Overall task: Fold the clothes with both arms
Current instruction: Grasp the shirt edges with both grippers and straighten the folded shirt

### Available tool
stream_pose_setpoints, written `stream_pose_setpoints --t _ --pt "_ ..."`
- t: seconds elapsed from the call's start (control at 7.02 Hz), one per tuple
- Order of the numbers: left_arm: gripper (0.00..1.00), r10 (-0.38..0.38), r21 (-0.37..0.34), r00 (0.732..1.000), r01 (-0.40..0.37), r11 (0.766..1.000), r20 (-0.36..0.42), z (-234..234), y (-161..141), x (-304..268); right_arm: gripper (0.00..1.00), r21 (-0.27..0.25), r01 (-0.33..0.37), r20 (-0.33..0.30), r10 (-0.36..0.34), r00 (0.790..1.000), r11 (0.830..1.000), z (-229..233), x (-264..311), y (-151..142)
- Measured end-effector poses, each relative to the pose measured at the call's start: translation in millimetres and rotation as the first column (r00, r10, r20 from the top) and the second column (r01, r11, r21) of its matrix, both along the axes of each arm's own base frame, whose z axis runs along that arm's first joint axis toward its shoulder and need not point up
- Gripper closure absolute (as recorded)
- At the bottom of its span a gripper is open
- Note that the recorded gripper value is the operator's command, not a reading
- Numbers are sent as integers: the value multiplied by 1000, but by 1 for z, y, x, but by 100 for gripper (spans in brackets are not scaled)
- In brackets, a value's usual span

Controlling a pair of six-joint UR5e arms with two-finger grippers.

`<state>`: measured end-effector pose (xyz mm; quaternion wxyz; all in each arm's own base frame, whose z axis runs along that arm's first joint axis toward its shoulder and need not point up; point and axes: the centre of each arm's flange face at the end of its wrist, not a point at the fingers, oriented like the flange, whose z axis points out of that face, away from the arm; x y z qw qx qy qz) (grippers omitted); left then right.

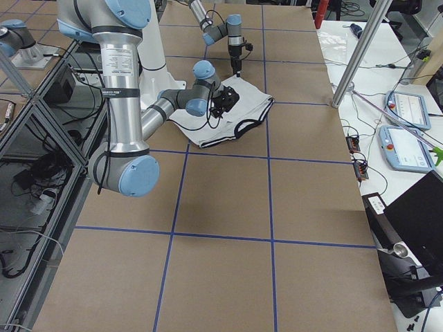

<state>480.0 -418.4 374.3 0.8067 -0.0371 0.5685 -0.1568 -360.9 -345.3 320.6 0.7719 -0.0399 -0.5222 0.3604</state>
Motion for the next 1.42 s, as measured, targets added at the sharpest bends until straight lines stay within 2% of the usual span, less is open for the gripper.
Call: stream_pose_setpoints --t 0.14,0.43,0.71,0.85,1.0,1.28,1.42 --pt "100 0 0 1000 0 1000 1 1 1 0 0 -1 -3 -1 3 1000 1000 0 0 -2" --pt "100 1 0 1000 -1 1000 10 9 4 -6 0 -7 -8 -8 8 1000 1000 3 -6 -5" --pt "100 -17 40 1000 17 999 21 11 -13 -21 0 9 -45 -16 45 999 999 1 -14 -15" --pt "100 -35 103 999 32 994 32 8 -38 -30 0 23 -71 -21 71 997 997 2 -16 -20" --pt "100 -66 160 997 58 985 48 -1 -82 -32 0 32 -86 -13 86 996 996 -2 -20 -23" --pt "100 -179 210 980 159 965 83 -40 -183 -13 0 55 -90 5 90 996 994 -16 -40 -23" --pt "100 -237 225 966 211 951 99 -64 -221 0 0 73 -103 15 102 995 992 -25 -52 -20"
